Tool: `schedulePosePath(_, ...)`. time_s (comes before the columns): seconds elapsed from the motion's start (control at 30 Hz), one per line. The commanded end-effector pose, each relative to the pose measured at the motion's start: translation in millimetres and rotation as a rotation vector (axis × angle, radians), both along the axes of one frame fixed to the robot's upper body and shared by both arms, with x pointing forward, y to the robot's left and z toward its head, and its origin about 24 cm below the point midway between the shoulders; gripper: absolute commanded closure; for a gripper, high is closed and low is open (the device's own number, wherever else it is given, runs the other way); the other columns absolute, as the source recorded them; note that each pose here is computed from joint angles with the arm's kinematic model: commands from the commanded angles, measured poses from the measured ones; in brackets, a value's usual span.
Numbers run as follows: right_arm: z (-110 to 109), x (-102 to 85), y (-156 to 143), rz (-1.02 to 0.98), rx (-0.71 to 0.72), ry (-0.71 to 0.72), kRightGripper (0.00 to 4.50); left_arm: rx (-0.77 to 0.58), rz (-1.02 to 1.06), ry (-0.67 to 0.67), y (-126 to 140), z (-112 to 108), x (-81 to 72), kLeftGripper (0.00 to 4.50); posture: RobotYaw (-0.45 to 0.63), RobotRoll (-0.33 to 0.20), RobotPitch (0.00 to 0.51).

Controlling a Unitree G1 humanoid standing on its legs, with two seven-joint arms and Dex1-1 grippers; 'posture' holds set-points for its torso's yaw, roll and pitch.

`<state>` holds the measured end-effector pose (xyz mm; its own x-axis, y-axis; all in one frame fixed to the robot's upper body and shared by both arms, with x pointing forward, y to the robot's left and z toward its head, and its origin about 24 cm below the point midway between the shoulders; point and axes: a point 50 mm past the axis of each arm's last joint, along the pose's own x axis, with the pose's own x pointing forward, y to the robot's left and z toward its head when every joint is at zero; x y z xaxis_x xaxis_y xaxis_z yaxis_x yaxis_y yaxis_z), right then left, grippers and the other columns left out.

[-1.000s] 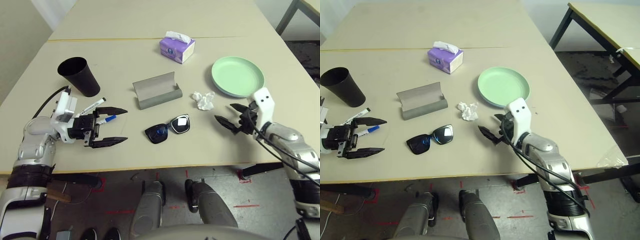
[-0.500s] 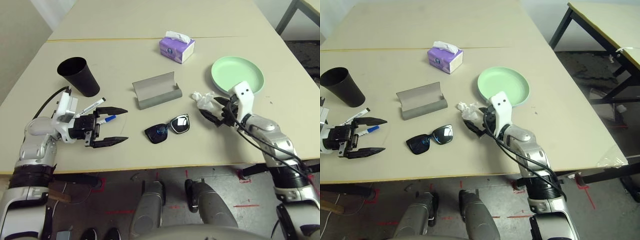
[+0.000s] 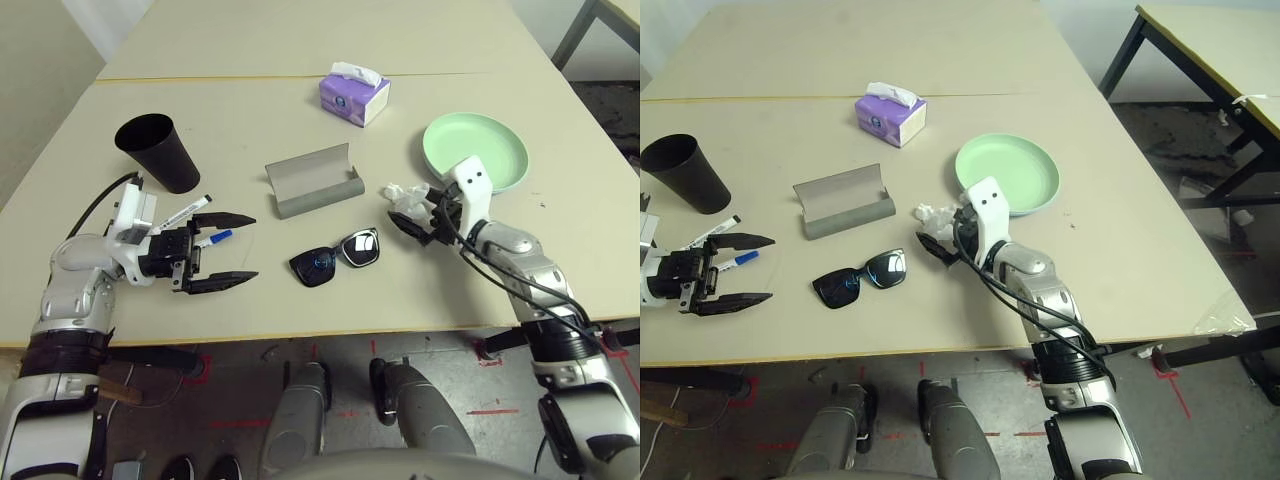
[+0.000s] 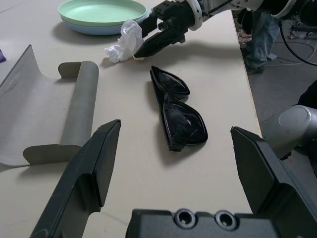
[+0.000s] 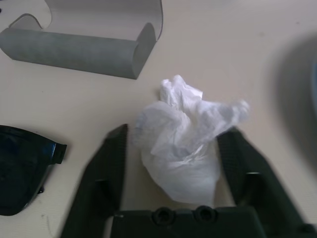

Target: Organize and tidy the items on the table.

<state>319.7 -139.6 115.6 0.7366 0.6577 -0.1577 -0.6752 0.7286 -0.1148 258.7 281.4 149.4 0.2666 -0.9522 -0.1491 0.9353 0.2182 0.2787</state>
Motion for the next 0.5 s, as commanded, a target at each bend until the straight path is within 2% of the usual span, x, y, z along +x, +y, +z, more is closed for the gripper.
schedulePosePath(0.03, -0.5, -1.1, 4.0, 0.023, 0.008, 0.003, 2.48, 0.005, 0.003, 0.0, -0.6, 0.4, -1.9, 0.0, 0.01, 0.0, 0.207)
schedulePosePath(0.2, -1.2, -2.5, 3.5, 0.022, 0.01, 0.007, 4.31, 0.001, 0.001, 0.005, -2.1, -0.6, -2.4, 0.0, 0.01, 0.0, 0.209)
schedulePosePath(0.23, -1.3, -2.9, 3.1, 0.021, 0.011, 0.007, 4.47, 0.0, 0.0, 0.008, -2.6, -1.3, -2.7, 0.0, 0.0, 0.0, 0.209)
schedulePosePath(0.37, 3.2, -1.9, -0.3, 0.012, 0.019, 0.001, 4.47, -0.004, -0.004, 0.015, -4.8, -3.8, -3.0, 0.0, 0.0, 0.0, 0.21)
schedulePosePath(0.5, 29.6, 5.4, -8.0, -0.011, 0.053, -0.05, 4.47, -0.006, -0.002, 0.019, -5.0, -4.9, -3.0, 0.0, 0.0, 0.0, 0.211)
